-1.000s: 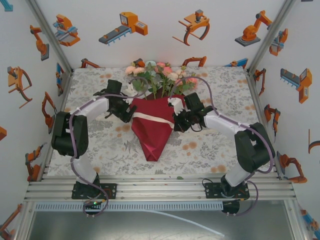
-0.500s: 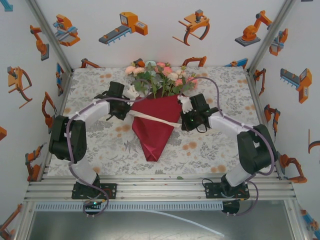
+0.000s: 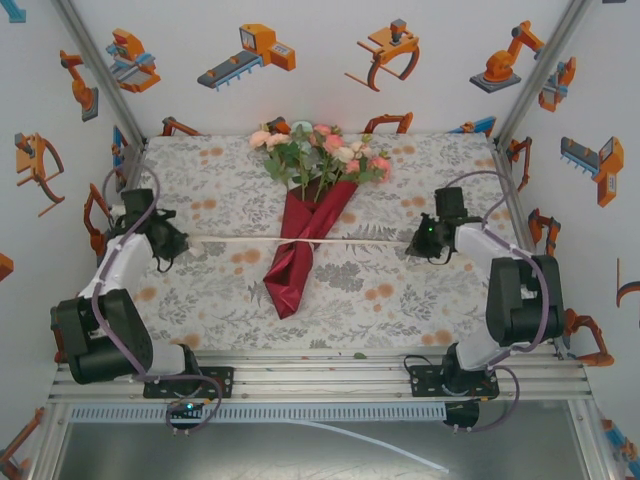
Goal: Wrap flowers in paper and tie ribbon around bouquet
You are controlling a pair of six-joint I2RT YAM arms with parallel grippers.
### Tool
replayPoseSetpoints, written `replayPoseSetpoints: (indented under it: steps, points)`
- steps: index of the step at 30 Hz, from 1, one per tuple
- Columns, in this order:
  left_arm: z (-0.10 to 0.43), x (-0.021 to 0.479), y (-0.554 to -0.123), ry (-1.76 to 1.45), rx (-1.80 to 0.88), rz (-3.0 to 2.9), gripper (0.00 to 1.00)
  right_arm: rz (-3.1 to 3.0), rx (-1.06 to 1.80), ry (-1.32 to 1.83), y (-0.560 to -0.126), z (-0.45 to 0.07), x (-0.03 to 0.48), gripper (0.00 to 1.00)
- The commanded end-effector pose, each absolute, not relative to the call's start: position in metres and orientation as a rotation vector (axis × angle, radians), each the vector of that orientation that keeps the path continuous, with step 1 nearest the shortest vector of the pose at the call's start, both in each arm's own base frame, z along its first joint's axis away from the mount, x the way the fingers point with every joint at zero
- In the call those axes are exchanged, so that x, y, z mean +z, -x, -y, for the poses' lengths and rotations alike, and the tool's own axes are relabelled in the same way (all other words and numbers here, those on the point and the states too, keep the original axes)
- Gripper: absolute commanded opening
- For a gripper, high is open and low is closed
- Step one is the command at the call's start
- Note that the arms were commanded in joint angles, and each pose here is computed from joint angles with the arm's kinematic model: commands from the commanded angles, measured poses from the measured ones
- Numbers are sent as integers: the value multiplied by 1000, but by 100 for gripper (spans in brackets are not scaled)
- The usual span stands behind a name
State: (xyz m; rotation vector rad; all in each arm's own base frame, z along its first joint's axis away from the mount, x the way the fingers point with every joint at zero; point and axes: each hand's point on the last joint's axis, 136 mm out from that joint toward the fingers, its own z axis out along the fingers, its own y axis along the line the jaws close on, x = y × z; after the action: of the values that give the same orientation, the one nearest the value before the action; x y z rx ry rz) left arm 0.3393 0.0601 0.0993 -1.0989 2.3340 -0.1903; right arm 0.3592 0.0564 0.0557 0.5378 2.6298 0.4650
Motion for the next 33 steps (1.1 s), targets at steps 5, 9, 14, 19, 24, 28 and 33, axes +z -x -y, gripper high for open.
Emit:
replayPoseSetpoints:
  steps: [5,9,14,19,24,28,33]
  points:
    - [-111,86,-306,1631,-188,-2143,0,-2540,209,-1049,-340,45,51,0]
    - [-133,82,-304,1727,-214,-2069,0,-2485,121,-1126,-350,83,60,0]
    - [-151,74,-299,1820,-219,-2022,0,-2429,109,-1242,-363,106,59,0]
    - [-170,68,-283,1935,-240,-1921,0,-2355,33,-1296,-364,123,64,0]
    - [-156,81,-301,1787,-343,-1939,0,-2336,158,-1198,-379,109,74,0]
    - [-98,119,-351,1286,-412,-2145,9,-2441,403,-907,-404,54,82,9]
    - [47,179,-393,369,-557,-2298,54,-2432,330,-549,-409,23,123,74]
